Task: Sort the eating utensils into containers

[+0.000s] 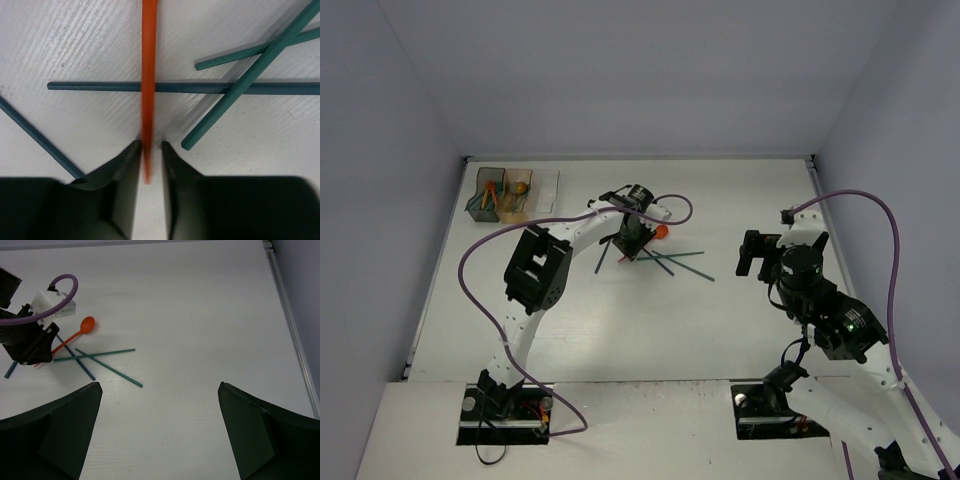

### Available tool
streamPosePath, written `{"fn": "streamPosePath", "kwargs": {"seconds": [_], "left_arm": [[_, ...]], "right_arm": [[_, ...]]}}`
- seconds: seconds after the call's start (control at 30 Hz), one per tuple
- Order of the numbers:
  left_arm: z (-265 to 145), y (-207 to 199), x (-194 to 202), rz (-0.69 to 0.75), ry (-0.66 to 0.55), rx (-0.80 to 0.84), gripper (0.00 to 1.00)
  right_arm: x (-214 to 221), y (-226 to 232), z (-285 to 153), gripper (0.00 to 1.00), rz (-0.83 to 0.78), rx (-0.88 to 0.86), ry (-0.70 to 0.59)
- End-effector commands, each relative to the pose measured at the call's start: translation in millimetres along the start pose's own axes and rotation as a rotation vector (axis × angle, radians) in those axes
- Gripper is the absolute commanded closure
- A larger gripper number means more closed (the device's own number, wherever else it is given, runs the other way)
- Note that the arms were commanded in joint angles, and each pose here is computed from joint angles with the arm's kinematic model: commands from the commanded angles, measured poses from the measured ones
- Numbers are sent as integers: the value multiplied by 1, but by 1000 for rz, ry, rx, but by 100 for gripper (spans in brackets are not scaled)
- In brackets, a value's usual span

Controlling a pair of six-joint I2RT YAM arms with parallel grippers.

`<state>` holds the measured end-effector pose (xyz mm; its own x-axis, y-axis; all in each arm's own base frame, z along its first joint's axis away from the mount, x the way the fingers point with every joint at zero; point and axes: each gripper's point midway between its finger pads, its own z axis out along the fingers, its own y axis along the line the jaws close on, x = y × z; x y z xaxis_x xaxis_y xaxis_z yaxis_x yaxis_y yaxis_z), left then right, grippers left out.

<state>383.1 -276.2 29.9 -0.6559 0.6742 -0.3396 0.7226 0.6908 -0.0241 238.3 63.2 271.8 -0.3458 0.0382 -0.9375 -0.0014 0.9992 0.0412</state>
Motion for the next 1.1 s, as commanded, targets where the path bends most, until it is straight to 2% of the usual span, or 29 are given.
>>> {"fn": "streamPosePath", "kwargs": {"seconds": [0.0, 0.03, 0.17, 0.27, 0.43, 0.53, 0.8, 1.07], "left_arm": [[-8, 2, -12, 28, -38, -19, 94], [-10, 2, -13, 26, -42, -22, 99], [-30, 5, -25, 26, -104, -43, 100], [-61, 10, -41, 14, -177, -79, 100], [-113, 52, -43, -128, -266, -207, 100], [-130, 82, -27, -193, -263, -288, 100], [-167, 199, 66, -432, -128, -510, 100], [-175, 267, 100, -548, -56, -570, 100]], "right_arm": [[-22, 1, -2, 0, 53, -1, -69], [-23, 1, -2, 0, 53, -2, -70], [-23, 1, -2, 0, 52, 2, -71], [-23, 1, -2, 0, 48, 3, -70], [-25, -2, -2, 0, 41, 14, -75], [-25, -3, -2, 0, 39, 18, -77], [-22, -3, 0, 0, 35, 24, -69], [-19, 0, 4, 0, 29, 22, -52]]}}
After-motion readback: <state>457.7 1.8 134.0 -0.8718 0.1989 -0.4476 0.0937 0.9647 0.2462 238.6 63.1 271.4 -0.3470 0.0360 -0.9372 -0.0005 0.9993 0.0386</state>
